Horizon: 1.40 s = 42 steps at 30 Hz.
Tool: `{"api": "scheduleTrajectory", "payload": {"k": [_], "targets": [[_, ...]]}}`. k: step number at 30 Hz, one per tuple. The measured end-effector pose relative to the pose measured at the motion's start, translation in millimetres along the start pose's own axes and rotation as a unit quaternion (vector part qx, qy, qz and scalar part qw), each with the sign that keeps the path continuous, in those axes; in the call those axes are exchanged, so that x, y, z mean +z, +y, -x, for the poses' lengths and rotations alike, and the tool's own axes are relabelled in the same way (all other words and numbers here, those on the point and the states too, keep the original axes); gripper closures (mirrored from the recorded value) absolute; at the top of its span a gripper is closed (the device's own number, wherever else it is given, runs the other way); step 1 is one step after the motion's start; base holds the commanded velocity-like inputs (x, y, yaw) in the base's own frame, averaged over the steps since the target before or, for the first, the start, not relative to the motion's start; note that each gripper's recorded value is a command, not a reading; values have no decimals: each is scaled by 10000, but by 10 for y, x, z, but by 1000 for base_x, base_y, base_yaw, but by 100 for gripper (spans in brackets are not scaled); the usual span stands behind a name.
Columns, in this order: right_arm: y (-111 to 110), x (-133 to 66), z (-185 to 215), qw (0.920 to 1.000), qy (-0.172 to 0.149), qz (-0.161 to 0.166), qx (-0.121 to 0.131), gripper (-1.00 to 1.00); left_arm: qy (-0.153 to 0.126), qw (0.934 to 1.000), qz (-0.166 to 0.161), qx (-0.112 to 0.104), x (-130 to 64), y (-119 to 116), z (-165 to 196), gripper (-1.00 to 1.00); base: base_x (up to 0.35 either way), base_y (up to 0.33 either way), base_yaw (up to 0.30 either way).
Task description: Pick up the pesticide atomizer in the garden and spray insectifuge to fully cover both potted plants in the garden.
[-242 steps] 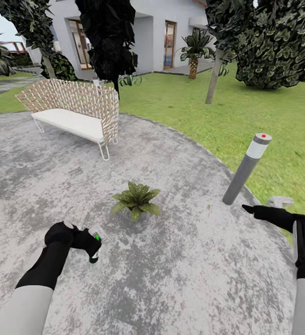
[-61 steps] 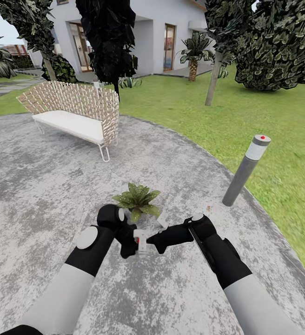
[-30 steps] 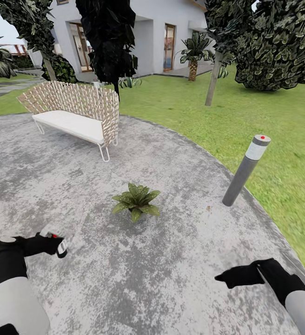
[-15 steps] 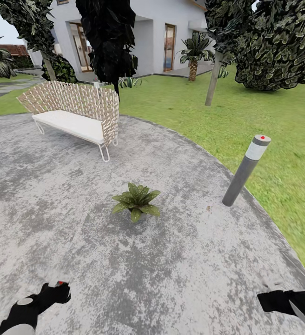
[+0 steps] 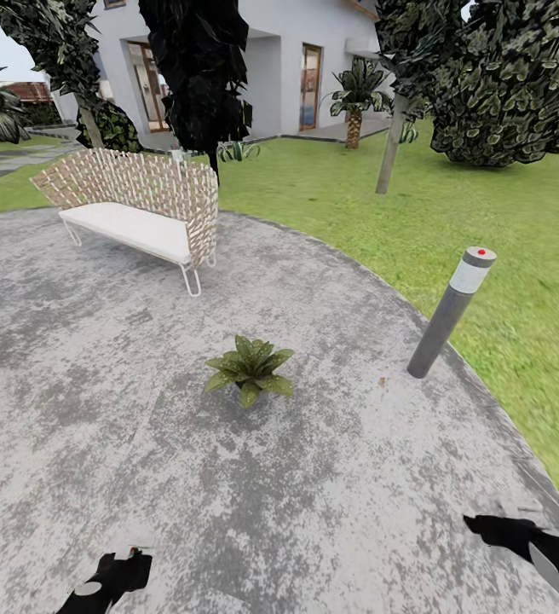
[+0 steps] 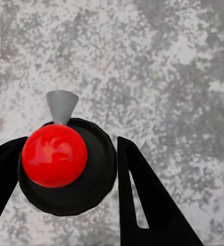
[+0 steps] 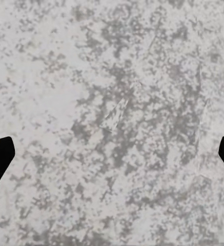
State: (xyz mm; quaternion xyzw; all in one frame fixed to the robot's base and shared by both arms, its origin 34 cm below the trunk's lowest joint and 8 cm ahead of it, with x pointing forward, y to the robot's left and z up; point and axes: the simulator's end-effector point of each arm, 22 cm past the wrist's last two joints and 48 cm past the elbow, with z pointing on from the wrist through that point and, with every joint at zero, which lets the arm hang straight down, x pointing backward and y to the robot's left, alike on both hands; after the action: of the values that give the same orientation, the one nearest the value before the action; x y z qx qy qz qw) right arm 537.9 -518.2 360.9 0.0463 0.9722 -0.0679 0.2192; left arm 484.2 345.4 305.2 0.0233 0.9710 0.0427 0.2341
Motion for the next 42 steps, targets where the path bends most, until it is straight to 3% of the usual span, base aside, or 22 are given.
{"api": "scheduleTrajectory", "payload": {"k": [4,6,8,9,11,15,18,22,24,29,36,42], "targets": [[-3,4,65,9998,-160,-54,-56,-100,194,9985,-495,-146,12,-510,-215,100,0,0,0],[236,43,57,9998,-174,98,-39,-100,245,9989,-343,-185,7,-496,-281,100,0,0,0],[398,61,56,9996,-185,202,-23,-100,258,9993,68,-274,3,-340,-306,100,0,0,0],[437,63,59,9996,-192,227,-19,-100,279,9984,256,-415,-8,-283,-344,100,0,0,0],[465,59,76,9995,-212,246,-12,-100,346,9968,312,-649,-28,-342,-434,100,0,0,0],[480,45,100,9994,-238,253,-10,-100,421,9956,229,-808,-53,-477,-518,100,0,0,0],[572,45,102,9992,-244,314,-4,-100,569,9948,220,-810,-120,-501,-748,100,0,0,0],[1066,72,86,9977,-247,632,25,-100,699,9941,218,-798,-192,-515,-957,100,0,0,0],[1185,70,83,9972,-247,708,25,-100,739,9939,222,-792,-222,-513,-1032,100,0,0,0],[1228,53,-15,9972,-145,736,37,-100,673,9943,246,-796,-233,-480,-1006,100,0,0,0],[1377,29,14,9963,-180,835,43,-100,173,9961,381,-776,-226,-361,-763,100,0,0,0],[1382,11,51,9962,-218,841,45,-100,147,9926,917,-784,-263,-129,-754,100,0,0,0]]}}
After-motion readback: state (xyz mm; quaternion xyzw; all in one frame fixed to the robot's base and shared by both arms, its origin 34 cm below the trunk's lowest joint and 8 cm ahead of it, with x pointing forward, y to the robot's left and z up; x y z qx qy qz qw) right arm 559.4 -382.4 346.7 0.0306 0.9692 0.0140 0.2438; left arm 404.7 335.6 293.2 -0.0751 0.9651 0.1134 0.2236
